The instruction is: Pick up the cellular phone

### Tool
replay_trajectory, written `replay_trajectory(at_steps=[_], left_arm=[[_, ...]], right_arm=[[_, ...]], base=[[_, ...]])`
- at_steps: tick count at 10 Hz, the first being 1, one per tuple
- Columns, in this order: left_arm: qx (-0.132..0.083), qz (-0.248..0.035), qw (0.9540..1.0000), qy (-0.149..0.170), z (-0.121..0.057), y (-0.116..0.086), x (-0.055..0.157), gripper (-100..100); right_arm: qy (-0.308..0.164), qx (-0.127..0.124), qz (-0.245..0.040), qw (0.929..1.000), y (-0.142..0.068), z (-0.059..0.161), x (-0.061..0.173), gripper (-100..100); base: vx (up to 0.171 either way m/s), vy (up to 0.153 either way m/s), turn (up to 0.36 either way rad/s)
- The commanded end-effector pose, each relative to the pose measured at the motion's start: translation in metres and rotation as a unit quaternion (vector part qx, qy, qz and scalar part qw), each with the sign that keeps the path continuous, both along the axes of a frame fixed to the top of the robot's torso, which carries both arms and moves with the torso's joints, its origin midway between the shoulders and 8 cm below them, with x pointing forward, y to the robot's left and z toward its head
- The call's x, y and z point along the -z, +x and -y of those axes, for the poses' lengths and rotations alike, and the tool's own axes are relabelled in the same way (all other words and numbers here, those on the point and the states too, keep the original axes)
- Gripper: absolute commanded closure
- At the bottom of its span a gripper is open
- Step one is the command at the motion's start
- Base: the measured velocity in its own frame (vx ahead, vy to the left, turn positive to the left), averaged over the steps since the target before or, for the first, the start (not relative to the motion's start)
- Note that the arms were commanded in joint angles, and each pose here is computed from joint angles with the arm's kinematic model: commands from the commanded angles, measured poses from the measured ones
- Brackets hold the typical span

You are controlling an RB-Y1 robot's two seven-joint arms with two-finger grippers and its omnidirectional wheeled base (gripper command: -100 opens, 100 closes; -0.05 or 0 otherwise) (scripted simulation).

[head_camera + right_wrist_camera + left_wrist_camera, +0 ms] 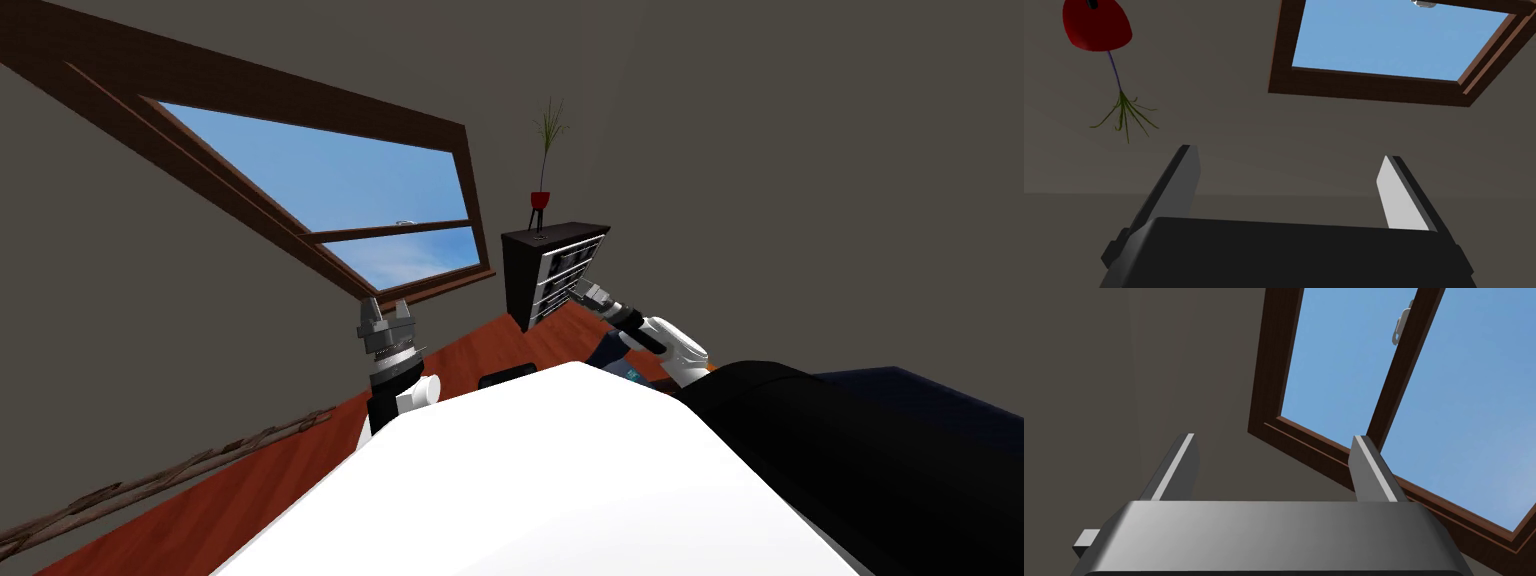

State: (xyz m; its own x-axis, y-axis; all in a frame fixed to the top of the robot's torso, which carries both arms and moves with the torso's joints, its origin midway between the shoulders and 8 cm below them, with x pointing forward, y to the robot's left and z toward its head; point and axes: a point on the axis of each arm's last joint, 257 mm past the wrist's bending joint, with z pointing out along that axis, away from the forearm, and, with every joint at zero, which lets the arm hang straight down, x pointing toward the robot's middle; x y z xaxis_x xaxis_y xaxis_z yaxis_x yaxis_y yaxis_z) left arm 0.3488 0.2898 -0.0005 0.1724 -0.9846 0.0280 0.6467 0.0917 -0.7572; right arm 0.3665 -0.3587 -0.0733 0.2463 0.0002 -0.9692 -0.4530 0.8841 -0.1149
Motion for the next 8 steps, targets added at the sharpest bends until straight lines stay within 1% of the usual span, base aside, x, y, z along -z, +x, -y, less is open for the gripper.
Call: replay_trajectory(at_steps=[1,2,3,4,5,6,7,8], left_arm=[[0.0,0.0,1.0,0.0,0.0,0.0,0.0,0],[0.0,0.0,1.0,0.0,0.0,0.0,0.0,0],[0.0,0.0,1.0,0.0,0.0,0.0,0.0,0],[0.0,0.0,1.0,0.0,0.0,0.0,0.0,0],[0.0,0.0,1.0,0.0,0.0,0.0,0.0,0],[0.0,0.0,1.0,0.0,0.0,0.0,0.0,0],[0.0,0.0,1.0,0.0,0.0,0.0,0.0,0],[0.0,0.0,1.0,0.0,0.0,0.0,0.0,0]], right_arm=[[-0.059,0.0,-0.009,0.9982,-0.001,0.015,0.01,-100],[-0.081,-0.005,-0.015,0.9966,0.0,0.016,0.014,-100],[-0.088,-0.009,-0.016,0.9959,0.001,0.015,0.012,-100],[-0.135,-0.006,-0.028,0.9904,-0.002,0.033,0.023,-100],[-0.152,-0.012,-0.031,0.9878,0.0,0.033,0.022,-100],[-0.191,-0.011,-0.041,0.9806,-0.004,0.05,0.03,-100],[-0.212,-0.016,-0.048,0.9759,-0.002,0.052,0.031,-100],[-0.218,-0.019,-0.048,0.9746,-0.001,0.052,0.03,-100]], base=[[-0.116,-0.018,0.183],[-0.094,-0.01,0.068],[-0.03,0.004,-0.023],[-0.054,0.012,0.17],[-0.063,0.003,0.089],[-0.073,0.001,0.222],[-0.066,-0.005,0.094],[-0.031,-0.005,-0.036]])
